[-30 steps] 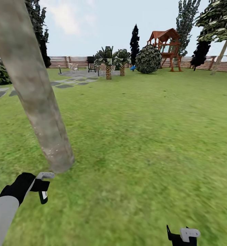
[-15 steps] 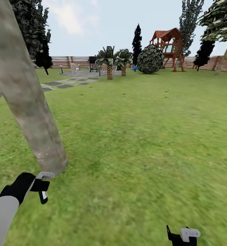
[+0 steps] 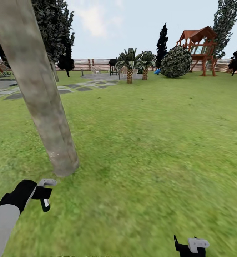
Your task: In the garden, pick up the pesticide atomizer on the floor and spray pesticide onto both trees until each tree trunk is fully covered.
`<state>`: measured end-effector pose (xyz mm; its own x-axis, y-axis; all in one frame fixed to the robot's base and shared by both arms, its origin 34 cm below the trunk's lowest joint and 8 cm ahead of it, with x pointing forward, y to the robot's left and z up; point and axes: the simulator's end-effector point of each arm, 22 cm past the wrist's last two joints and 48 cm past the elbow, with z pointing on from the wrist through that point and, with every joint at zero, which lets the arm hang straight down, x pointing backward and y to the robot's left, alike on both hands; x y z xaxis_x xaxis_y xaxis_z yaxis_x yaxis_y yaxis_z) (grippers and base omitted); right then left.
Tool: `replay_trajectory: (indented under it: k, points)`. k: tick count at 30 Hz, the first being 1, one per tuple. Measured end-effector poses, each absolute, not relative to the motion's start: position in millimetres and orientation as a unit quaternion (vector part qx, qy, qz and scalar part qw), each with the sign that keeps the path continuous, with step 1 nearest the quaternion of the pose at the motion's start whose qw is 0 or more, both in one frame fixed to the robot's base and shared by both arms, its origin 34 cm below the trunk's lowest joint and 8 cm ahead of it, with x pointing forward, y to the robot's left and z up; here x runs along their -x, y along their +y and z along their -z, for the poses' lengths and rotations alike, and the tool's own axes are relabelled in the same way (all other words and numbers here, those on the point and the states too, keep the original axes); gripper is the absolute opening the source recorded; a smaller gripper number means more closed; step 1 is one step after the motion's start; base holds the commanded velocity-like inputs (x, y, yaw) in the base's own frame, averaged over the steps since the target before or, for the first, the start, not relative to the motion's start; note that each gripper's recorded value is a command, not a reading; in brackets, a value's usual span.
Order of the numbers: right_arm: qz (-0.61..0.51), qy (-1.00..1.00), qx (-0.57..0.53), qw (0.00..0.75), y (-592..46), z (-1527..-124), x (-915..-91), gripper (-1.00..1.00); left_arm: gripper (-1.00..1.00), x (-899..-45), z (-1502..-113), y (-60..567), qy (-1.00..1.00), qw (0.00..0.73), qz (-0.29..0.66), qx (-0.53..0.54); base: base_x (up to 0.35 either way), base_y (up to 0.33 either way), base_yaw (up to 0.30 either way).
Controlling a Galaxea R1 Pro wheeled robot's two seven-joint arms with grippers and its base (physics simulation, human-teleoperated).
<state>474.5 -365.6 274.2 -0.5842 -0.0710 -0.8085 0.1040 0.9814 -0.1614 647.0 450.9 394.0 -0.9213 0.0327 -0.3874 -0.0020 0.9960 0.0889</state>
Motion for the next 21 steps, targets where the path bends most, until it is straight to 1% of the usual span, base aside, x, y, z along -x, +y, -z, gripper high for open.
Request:
replay_trajectory:
  k: [2, 8, 11, 15, 16, 18, 21]
  points:
    - [0.096, 0.885, -0.009, 0.456, -365.6, -274.4, -474.7, 1.0, -1.0, -655.7, -404.4, 454.2, 0.976, 0.211, -0.048, -0.009, -0.003, -0.008, 0.158]
    - [0.096, 0.885, -0.009, 0.456, -365.6, -274.4, -474.6, 1.0, -1.0, -697.6, -449.6, 451.6, 0.967, 0.25, -0.05, -0.009, 0.0, 0.0, 0.007]
    - [0.096, 0.885, -0.009, 0.456, -365.5, -274.1, -474.3, 1.0, -1.0, -712.6, -475.7, 463.5, 0.966, 0.253, -0.058, 0.002, 0.0, 0.0, 0.0]
    - [0.096, 0.885, -0.009, 0.456, -365.4, -274.0, -474.3, 1.0, -1.0, -703.4, -499.6, 525.4, 0.962, 0.253, -0.098, 0.025, 0.0, 0.0, 0.0]
    - [0.096, 0.885, -0.009, 0.456, -365.5, -274.1, -474.4, 1.0, -1.0, -700.1, -499.7, 531.9, 0.962, 0.252, -0.1, 0.029, 0.0, 0.0, 0.0]
    - [0.096, 0.885, -0.009, 0.456, -365.5, -274.0, -474.3, 1.0, -1.0, -698.0, -495.8, 528.0, 0.964, 0.249, -0.09, 0.029, 0.0, 0.0, 0.0]
    - [0.096, 0.885, -0.009, 0.456, -365.5, -274.1, -474.3, 1.0, -1.0, -703.0, -487.8, 488.5, 0.97, 0.239, -0.046, -0.006, 0.0, 0.0, 0.0]
